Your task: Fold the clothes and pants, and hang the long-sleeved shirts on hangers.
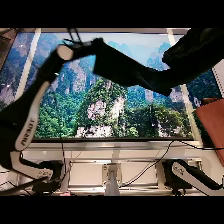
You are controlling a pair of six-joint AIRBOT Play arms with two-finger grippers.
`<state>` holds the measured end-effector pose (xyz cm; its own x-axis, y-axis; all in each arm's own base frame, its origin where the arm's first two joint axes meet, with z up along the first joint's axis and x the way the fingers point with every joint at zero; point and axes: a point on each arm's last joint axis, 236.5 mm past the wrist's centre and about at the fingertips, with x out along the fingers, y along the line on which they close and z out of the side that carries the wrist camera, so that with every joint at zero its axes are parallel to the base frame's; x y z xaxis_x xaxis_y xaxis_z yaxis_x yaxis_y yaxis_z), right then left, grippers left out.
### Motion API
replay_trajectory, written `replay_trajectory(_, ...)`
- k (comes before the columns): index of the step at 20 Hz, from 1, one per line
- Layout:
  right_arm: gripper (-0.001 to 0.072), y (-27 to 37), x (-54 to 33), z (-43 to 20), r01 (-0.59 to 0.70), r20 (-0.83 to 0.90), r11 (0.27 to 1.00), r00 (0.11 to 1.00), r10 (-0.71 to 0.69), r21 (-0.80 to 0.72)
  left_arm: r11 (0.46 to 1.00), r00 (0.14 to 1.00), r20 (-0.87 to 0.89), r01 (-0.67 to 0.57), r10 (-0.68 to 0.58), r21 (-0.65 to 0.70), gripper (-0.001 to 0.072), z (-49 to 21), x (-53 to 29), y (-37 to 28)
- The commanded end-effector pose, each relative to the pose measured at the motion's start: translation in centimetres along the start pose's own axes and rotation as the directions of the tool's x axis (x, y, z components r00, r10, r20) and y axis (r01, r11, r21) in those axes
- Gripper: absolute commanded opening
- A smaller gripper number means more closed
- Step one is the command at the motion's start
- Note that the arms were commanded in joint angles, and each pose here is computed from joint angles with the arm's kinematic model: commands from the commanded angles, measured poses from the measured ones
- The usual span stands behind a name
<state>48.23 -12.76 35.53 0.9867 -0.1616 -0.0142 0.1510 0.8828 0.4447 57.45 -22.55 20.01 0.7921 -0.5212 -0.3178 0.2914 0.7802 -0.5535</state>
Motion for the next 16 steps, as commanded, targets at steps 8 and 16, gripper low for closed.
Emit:
replay_trajectory(8,0.0055,-2.3,2.5,-6.9,0.087,-0.212,0.964,0.977,-0.033,0.251,0.928,0.865,0.378,-0.370,0.330,0.036,0.0029,17.9,-23.9,11.4)
replay_trajectory(16,0.0055,-8.2,-2.4,-15.4,0.220,-0.572,0.960,0.771,-0.281,-0.176,0.725,0.697,-0.200,-0.665,0.689,0.178,0.0029,4.7,-27.5,23.3)
